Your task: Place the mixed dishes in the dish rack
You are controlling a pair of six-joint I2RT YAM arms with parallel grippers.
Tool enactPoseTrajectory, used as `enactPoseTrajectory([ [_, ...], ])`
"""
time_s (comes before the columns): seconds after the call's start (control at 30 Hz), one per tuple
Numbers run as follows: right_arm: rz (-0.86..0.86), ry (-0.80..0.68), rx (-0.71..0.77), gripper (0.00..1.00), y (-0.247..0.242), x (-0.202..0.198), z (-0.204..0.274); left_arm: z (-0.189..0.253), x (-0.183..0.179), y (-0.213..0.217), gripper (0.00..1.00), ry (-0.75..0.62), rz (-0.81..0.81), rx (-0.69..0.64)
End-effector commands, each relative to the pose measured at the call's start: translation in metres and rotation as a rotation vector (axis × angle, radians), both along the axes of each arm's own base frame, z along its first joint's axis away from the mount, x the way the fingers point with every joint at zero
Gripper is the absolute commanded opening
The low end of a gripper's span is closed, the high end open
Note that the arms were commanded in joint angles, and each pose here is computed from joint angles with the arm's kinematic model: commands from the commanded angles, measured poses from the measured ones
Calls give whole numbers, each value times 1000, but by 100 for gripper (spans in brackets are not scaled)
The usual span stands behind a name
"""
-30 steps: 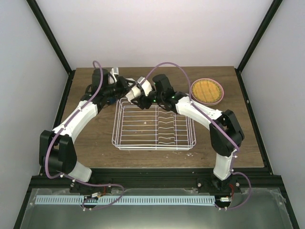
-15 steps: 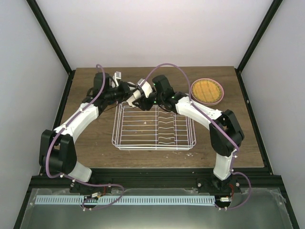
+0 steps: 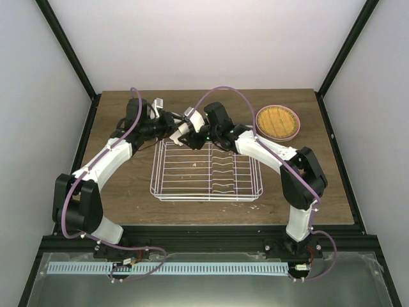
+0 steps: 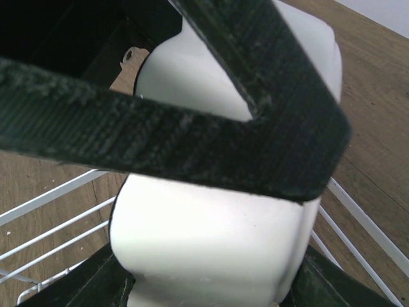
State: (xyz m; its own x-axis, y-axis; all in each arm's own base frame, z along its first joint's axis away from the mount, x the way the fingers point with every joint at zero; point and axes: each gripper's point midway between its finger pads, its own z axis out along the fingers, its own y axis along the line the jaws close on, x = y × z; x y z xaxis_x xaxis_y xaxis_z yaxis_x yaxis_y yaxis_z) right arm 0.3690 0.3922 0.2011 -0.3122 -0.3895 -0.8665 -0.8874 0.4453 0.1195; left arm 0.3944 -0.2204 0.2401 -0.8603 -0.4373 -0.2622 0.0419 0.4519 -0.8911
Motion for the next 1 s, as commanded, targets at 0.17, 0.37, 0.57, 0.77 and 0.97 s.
enactPoseTrajectory([
  [0.17,-2,-116,73,43,7,7,36,18,-18,-15,25,-33,-94,-55],
  [0.37,-19,-127,69,43,5,9,39,13,-18,-16,25,-16,-100,-53],
  [0.57,-50,-135,42,42,0,14,36,0,-22,-8,26,46,-81,35],
  [0.77,-65,-130,24,41,-3,14,32,-19,-35,0,27,130,-106,132],
  [0.97,-74,-131,7,40,-6,15,29,-25,-47,4,28,169,-124,151],
])
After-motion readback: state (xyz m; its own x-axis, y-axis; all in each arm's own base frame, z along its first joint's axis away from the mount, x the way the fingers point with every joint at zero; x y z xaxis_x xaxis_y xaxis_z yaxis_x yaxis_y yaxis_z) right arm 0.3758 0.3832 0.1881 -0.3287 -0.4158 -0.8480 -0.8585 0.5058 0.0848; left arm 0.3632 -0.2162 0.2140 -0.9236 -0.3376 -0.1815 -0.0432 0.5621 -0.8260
